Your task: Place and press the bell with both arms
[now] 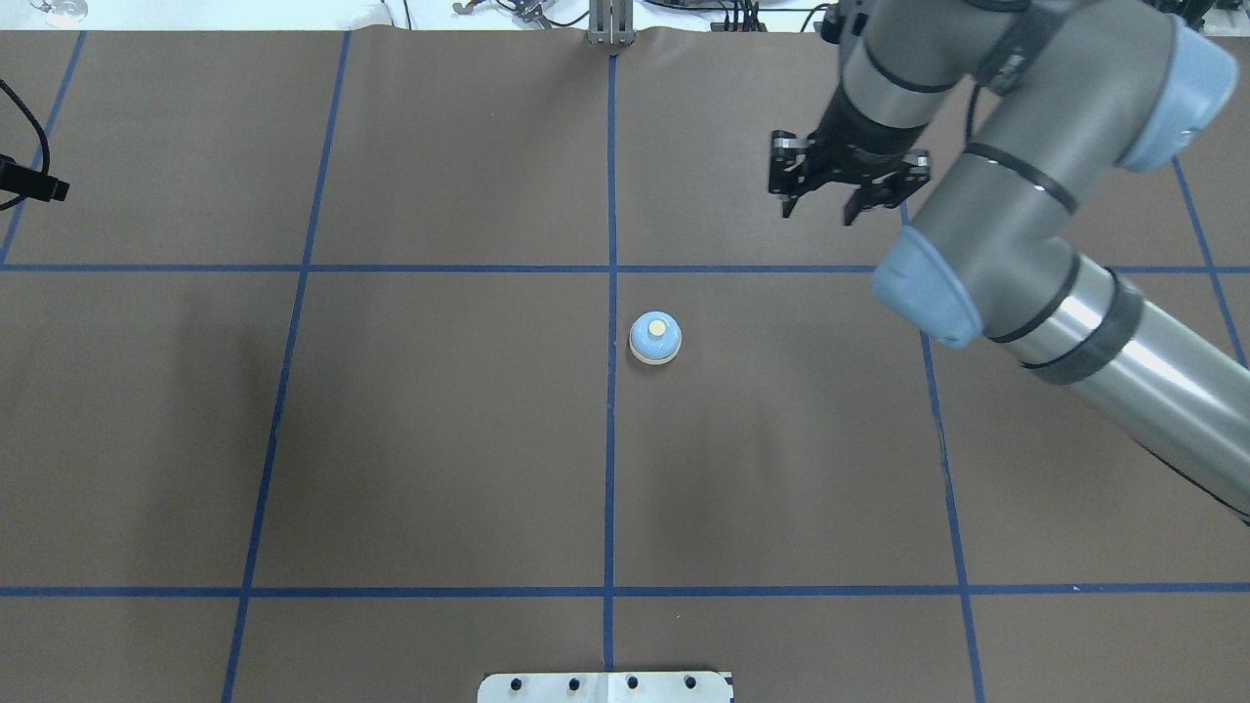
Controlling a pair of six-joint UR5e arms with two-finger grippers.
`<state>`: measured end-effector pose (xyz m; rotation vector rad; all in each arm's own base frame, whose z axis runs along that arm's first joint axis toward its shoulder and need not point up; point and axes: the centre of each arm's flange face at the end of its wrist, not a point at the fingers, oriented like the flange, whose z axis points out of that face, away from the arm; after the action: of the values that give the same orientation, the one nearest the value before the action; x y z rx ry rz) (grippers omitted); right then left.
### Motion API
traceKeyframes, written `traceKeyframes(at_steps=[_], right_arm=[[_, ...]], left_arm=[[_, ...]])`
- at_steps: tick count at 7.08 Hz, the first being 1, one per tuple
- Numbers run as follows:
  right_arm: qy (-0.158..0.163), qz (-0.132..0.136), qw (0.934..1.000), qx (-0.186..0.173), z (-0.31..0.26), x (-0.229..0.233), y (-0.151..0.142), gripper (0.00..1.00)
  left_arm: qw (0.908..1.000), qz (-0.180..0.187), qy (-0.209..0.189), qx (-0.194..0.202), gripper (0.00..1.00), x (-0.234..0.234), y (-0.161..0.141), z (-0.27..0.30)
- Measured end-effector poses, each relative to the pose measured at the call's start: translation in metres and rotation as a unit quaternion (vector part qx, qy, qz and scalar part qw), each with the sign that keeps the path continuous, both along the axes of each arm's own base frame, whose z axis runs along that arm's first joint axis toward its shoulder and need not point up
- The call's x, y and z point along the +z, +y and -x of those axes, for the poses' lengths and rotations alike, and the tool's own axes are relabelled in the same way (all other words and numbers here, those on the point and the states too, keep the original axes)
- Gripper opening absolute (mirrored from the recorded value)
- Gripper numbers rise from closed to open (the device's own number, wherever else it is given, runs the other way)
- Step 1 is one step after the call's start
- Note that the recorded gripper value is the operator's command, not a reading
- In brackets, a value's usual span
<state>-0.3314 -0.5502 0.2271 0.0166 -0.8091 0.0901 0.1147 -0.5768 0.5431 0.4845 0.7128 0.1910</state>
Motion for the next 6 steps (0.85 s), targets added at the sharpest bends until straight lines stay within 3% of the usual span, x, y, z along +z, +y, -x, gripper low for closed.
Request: traceKeyframes(at_steps=[2,4,6], right_arm=[[0.04,-0.056,0.9963,-0.051,-0.084,0.075,-0.005,1.0],[0.082,-0.105,0.9847,-0.112,-0.185,0.165,0.001,1.0],[0.11,-0.124,0.9723,-0.165,-0.275,0.247,0.019,1.0]], left_arm=[[0.9999,0.006,-0.006,0.011,1.0,0.008,-0.001,0.019],[0.9978,0.012,-0.04,0.051,1.0,0.024,-0.004,0.073],[0.9949,0.025,-0.063,0.074,1.0,0.039,0.001,0.132]])
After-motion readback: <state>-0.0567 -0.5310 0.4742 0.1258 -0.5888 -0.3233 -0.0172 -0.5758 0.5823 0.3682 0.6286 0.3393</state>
